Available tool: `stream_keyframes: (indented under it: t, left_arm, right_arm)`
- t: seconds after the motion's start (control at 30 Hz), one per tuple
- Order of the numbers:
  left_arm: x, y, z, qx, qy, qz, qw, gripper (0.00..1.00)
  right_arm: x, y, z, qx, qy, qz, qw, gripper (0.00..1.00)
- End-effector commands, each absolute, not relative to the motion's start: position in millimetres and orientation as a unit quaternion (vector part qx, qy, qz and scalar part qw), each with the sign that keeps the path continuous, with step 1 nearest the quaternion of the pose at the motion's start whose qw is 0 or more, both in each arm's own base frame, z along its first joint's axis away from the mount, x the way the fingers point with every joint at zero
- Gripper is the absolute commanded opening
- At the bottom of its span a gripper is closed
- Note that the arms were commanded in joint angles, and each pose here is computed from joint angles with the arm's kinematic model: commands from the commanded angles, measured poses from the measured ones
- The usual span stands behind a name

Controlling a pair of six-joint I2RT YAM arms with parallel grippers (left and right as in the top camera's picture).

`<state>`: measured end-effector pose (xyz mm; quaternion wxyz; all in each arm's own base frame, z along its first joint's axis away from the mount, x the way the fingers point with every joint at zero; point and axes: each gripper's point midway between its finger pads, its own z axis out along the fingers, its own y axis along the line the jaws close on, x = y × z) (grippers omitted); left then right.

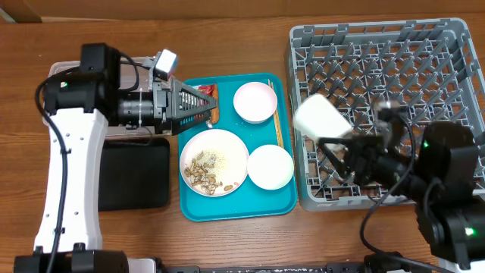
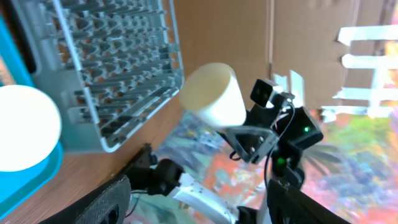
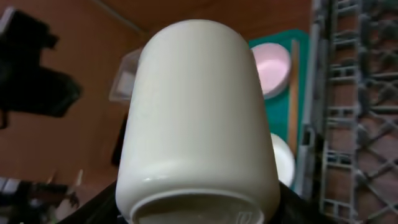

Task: Sort waste into correct bins and load items into the dishwasher
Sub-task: 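Carry the white cup with the right gripper into the dish rack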

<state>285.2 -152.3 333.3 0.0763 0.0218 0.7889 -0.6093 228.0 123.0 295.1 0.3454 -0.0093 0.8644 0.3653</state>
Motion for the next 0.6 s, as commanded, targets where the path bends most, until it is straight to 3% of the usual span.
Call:
stream_keyframes:
  t: [0.0, 0.13, 0.4, 0.57]
  left_arm:
    - [275.8, -147.1, 332.5, 0.050, 0.821, -0.556, 0.115, 0.72]
    - [267.5, -139.3, 328.8, 0.053, 0.851, -0.504, 0.139, 0.68]
    - [248.5, -97.3, 329.0, -0.009, 0.915, -0.337, 0.221, 0.67]
    - [233.2, -82.8, 346.6, -0.018, 0.913, -0.290, 0.286, 0.70]
  right_arm:
    - [238.3, 84.2, 275.2, 0.046, 0.897, 0.256, 0.357, 0.47]
    - [235.9, 53.4, 243.1, 0.134, 0.924, 0.177, 0.310, 0.47]
    - [235.4, 41.2, 196.6, 0.178, 0.954, 0.121, 0.206, 0.47]
    - [260.1, 40.2, 172.5, 0.185, 0.961, 0.104, 0.178, 0.47]
